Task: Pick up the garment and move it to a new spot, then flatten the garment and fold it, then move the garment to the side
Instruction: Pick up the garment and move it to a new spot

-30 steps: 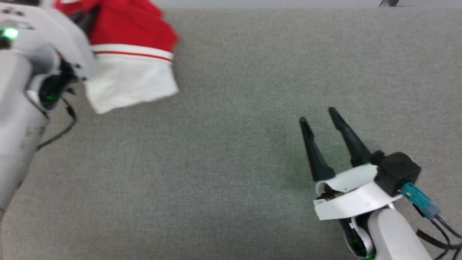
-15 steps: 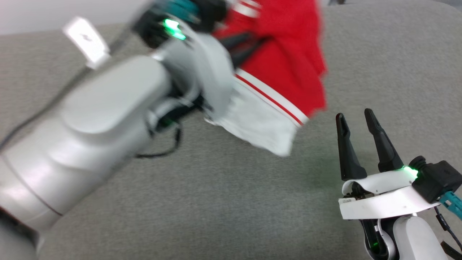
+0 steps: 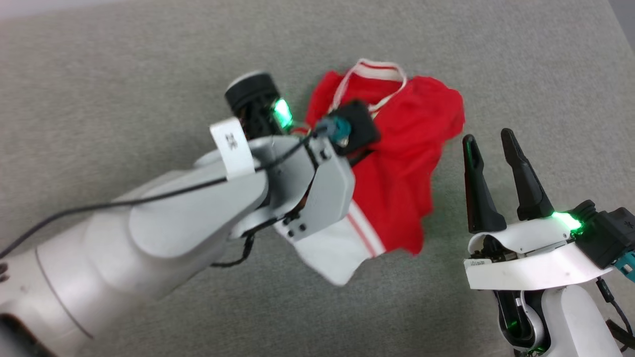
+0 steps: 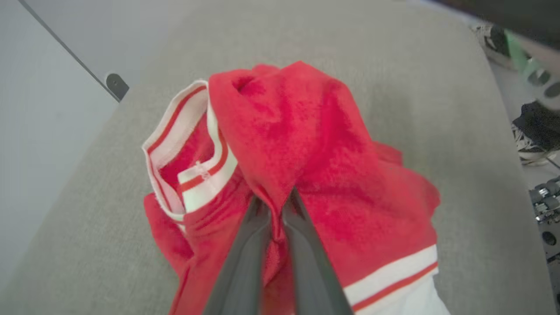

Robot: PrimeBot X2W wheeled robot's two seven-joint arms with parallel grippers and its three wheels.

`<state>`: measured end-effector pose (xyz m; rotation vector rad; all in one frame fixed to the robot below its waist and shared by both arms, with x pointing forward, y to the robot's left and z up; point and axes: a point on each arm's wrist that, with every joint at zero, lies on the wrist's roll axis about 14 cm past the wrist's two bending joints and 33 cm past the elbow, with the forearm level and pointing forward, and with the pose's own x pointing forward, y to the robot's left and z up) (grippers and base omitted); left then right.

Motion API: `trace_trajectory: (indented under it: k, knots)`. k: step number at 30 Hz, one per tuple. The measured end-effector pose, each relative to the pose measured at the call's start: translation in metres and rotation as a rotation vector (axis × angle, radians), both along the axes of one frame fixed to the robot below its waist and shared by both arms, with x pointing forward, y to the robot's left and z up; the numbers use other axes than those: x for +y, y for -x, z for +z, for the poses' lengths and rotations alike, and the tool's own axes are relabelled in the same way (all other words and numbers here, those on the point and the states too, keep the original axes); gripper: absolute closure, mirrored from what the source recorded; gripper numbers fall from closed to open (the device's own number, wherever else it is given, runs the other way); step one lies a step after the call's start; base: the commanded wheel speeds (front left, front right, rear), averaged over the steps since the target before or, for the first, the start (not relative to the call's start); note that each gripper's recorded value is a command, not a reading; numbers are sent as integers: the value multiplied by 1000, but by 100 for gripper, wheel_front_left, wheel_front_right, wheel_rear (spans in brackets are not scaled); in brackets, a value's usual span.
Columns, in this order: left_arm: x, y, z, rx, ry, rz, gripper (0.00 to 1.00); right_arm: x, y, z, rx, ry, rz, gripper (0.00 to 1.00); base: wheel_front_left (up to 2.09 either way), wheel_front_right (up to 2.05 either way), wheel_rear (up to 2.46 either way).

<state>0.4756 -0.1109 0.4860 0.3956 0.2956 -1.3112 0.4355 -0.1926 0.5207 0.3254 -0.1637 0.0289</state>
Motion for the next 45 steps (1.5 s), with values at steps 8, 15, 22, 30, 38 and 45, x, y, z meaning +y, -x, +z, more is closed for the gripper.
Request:
trace_trajectory:
  k: [8, 15, 22, 30, 38, 45]
  knots:
    - [10, 1, -51, 33, -147, -14, 100, -10, 0, -11, 32, -1, -28, 0, 0, 0, 0]
    - [17, -3, -76, 53, -217, 2, 100, -10, -4, -13, 38, -8, -24, 0, 0, 0, 0]
    - [15, -5, -72, 59, -184, 15, 0, -13, -1, -12, 38, -8, -36, 0, 0, 0, 0]
    - [14, -6, -28, 67, -17, 60, 0, -4, 6, -10, 36, 17, -13, 0, 0, 0, 0]
    - [37, -22, 25, 117, 230, 221, 0, 12, 14, -5, 28, 43, 29, 0, 0, 0, 0]
    - [102, -18, 5, 230, 399, 500, 0, 20, 27, -10, 47, 65, 46, 0, 0, 0, 0]
